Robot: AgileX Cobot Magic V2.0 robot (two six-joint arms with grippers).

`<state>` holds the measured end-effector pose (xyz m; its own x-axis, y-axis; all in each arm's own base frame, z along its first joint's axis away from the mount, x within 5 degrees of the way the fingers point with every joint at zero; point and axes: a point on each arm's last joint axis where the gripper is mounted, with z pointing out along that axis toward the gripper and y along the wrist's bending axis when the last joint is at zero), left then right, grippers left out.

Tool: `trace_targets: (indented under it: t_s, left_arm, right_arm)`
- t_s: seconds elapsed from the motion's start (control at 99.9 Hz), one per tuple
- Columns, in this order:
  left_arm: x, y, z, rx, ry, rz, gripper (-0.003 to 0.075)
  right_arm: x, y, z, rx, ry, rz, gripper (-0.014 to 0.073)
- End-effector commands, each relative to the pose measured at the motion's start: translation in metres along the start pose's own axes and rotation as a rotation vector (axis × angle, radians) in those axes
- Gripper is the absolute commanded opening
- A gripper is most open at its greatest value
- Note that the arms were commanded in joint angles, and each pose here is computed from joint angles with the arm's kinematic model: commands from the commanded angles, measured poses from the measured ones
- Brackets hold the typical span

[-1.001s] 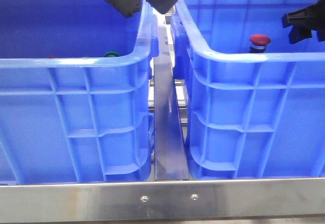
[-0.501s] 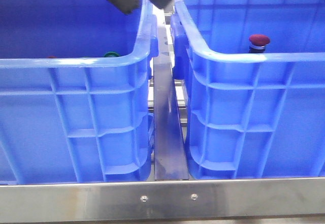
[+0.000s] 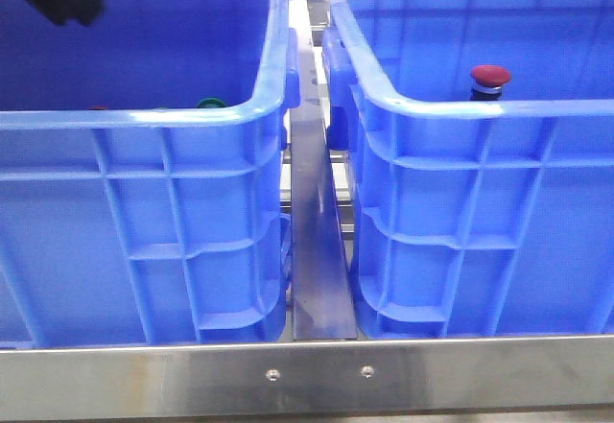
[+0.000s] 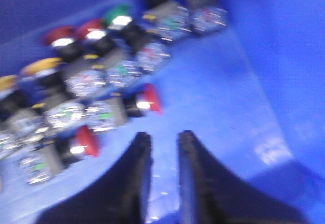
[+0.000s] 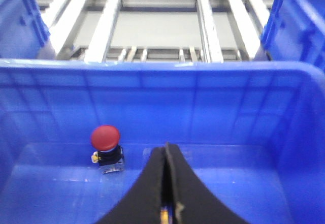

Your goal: Pick red and yellow buttons and place in box

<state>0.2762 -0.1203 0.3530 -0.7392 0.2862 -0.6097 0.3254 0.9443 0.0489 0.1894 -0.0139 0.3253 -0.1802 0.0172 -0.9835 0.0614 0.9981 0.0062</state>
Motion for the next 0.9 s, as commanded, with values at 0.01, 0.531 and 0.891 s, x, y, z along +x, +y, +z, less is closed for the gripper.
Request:
trace_targets:
  t_s: [0.01, 0.531, 0.891]
  left_arm:
    - [-0.006, 0.017, -0.029, -0.029, -0.125, -0.056, -0.0022]
    - [0.073, 0.067, -0.078, -0.172, -0.359, -0.236, -0.0020]
    - [0.150, 0.049, -0.120, -0.164, -0.672, -0.216, -0.0020]
  right_arm:
    - [-0.007, 0.000, -0.021, -0.005, -0.075, 0.002, -0.0068]
    - [-0.008, 0.003, -0.065, -0.025, -0.214, 0.036, -0.0068]
    - [0.001, 0.015, -0.067, -0.155, -0.197, 0.066, -0.0068]
